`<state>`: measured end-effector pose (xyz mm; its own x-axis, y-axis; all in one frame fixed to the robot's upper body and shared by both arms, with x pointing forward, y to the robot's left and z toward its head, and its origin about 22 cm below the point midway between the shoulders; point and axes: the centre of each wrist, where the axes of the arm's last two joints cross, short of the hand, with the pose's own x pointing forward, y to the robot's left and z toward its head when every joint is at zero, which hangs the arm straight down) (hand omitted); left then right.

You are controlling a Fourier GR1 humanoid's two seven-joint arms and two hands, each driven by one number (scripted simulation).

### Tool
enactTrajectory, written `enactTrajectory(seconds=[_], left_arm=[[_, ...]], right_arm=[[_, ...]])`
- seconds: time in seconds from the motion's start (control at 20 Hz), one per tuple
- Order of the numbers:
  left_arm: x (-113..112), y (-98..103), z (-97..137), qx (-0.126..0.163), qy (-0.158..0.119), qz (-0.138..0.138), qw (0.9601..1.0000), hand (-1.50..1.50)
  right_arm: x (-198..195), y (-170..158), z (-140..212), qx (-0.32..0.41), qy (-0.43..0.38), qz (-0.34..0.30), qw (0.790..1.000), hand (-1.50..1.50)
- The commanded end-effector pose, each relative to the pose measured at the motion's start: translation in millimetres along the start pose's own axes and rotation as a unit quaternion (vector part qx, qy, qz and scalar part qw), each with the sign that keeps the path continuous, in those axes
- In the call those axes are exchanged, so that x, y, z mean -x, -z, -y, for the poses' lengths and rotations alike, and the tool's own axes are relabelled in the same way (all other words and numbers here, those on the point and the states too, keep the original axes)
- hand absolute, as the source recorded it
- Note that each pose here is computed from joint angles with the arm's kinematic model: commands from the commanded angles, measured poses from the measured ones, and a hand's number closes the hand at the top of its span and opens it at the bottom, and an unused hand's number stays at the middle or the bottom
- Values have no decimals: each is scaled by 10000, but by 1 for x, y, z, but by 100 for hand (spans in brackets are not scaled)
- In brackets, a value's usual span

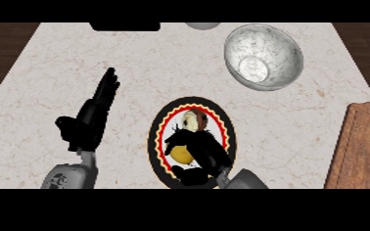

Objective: Pick the lemon from the plate and place it in the bowl

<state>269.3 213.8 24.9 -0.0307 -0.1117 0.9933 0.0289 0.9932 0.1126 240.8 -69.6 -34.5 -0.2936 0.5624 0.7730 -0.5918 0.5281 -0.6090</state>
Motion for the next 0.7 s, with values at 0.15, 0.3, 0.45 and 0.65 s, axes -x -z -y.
enactTrajectory(seconds=[0.15, 0.3, 0.45, 0.65], left_arm=[[5, 1, 6, -11, 12, -130, 9999, 0], [-10, -1, -3, 0, 102, 19, 9999, 0], [4, 17, 4, -38, -29, -33, 10000, 0], [-6, 5, 0, 79, 67, 11, 9999, 0]], right_arm=[[-1, 7, -21, -357, -25, 54, 9993, 150], [12, 11, -21, -283, 124, 144, 9994, 150], [-25, 10, -19, 293, 343, 214, 9988, 150], [-32, 25, 32, 2135, 887, -645, 9708, 150]])
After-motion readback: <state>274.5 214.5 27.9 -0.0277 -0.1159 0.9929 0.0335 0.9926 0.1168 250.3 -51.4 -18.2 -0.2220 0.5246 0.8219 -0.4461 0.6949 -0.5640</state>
